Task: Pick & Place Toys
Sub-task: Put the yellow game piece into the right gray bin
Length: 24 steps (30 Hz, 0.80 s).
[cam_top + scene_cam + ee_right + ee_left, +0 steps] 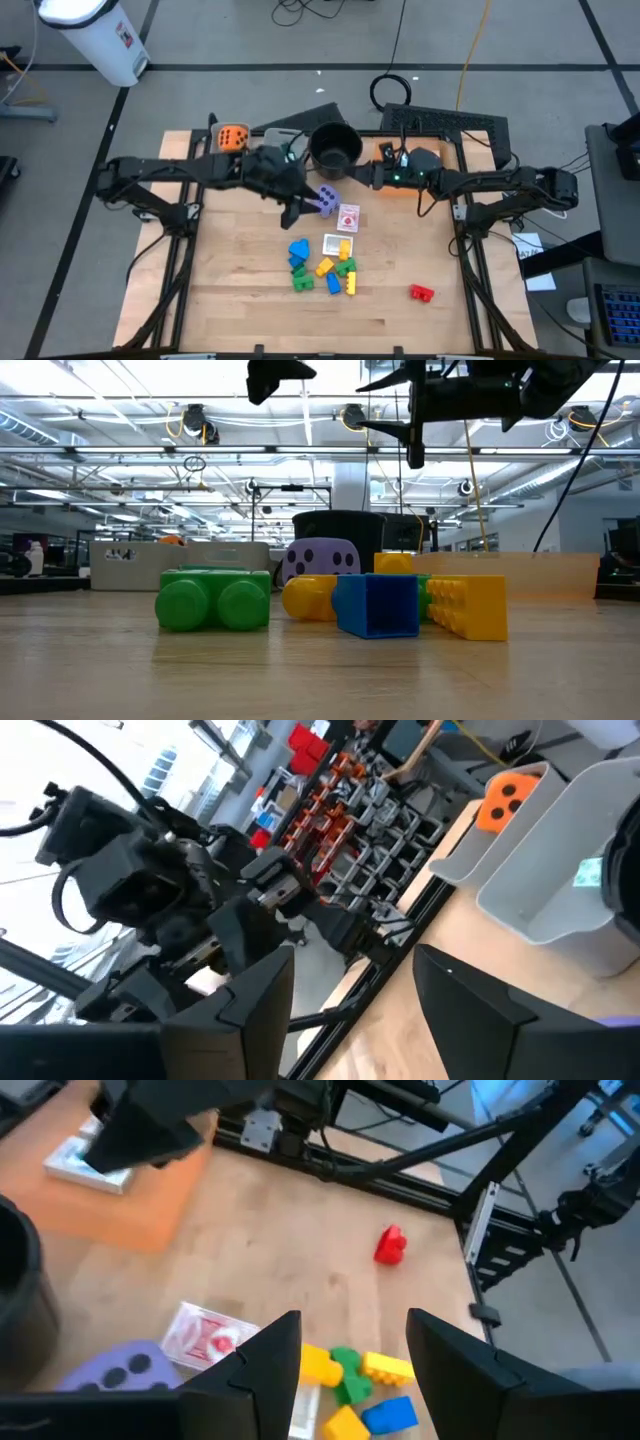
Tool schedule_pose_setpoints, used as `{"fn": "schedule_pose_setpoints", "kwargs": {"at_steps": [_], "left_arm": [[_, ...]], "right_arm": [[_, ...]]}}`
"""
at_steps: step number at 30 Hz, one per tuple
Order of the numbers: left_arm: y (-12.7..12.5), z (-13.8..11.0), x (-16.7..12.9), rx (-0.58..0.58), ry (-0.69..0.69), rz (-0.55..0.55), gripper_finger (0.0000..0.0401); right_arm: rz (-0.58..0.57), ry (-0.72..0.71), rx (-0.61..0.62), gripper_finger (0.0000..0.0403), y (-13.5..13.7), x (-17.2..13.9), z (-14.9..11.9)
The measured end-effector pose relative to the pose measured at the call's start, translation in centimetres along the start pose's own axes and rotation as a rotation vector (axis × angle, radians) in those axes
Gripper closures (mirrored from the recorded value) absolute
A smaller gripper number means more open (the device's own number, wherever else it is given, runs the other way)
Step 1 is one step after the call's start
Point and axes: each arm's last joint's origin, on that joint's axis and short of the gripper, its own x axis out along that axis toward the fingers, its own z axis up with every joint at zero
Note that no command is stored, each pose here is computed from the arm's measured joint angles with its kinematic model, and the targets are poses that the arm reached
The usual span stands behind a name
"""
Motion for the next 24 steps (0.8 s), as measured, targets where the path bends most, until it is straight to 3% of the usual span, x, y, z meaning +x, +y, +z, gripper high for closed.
{"fn": "schedule_pose_setpoints", "kwargs": {"at_steps": [10,20,24], "left_arm": [[-4.1,-0.1,0.6,-0.076,-0.153,0.091,0.0215],[-9.1,0.7,0.3,-0.206,-0.448,0.007,0.0215],[-10.8,0.1,0.1,-0.209,-0.477,0.011,0.0215]], "right_arm": [[0.000,0.012,0.003,0.0202,0.1,0.0,-0.3],[0.000,0.013,0.004,0.0202,0.1,0.0,-0.3],[0.000,0.013,0.004,0.0202,0.1,0.0,-0.3]]}}
